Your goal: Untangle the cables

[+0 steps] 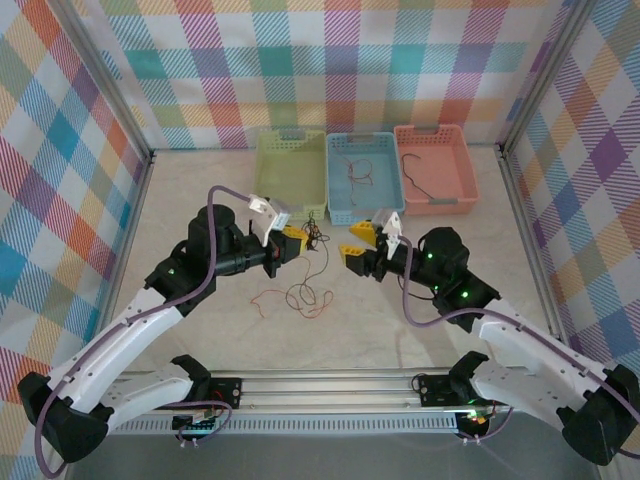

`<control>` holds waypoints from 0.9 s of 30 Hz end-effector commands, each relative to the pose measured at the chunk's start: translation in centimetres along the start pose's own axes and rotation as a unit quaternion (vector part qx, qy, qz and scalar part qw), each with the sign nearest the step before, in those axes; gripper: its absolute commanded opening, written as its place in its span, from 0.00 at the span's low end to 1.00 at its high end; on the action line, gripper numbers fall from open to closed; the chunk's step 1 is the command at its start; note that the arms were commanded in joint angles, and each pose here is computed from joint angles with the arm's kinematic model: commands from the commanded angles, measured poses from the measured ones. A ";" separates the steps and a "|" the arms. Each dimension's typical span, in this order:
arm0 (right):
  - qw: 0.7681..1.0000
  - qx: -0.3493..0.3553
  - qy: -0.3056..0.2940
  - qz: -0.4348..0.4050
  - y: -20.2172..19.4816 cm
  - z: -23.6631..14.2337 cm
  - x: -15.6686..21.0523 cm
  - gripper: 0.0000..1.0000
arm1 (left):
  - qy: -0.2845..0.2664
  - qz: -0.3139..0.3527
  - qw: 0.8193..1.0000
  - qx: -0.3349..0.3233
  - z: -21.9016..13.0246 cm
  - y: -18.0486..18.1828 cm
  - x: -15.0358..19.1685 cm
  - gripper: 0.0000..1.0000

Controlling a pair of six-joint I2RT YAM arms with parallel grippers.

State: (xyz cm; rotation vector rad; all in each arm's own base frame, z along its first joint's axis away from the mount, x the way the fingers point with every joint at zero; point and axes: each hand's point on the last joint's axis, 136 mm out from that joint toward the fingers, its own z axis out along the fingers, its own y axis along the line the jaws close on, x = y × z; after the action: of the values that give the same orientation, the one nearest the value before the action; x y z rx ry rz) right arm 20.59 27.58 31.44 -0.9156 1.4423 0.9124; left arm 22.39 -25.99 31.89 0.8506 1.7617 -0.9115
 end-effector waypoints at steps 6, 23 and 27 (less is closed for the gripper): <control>0.997 -0.065 0.023 -0.016 2.0 0.1 0.9 0.40 | -0.034 0.051 0.994 0.086 -1.2 -3.6 -1.4 0.00; 0.976 -0.081 -0.025 -0.201 2.9 -0.2 -2.7 0.54 | -0.031 0.054 0.991 0.117 -1.6 -4.9 -1.3 0.00; 0.973 -0.098 -0.024 -0.208 3.1 0.6 -2.7 0.50 | -0.028 0.052 0.991 0.116 -1.5 -4.9 -1.3 0.00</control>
State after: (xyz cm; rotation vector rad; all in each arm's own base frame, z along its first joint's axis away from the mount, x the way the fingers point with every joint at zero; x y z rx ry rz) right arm 18.69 28.87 32.40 -1.2337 1.1931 0.7758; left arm 18.54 -26.90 33.81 1.0154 1.6048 -1.0585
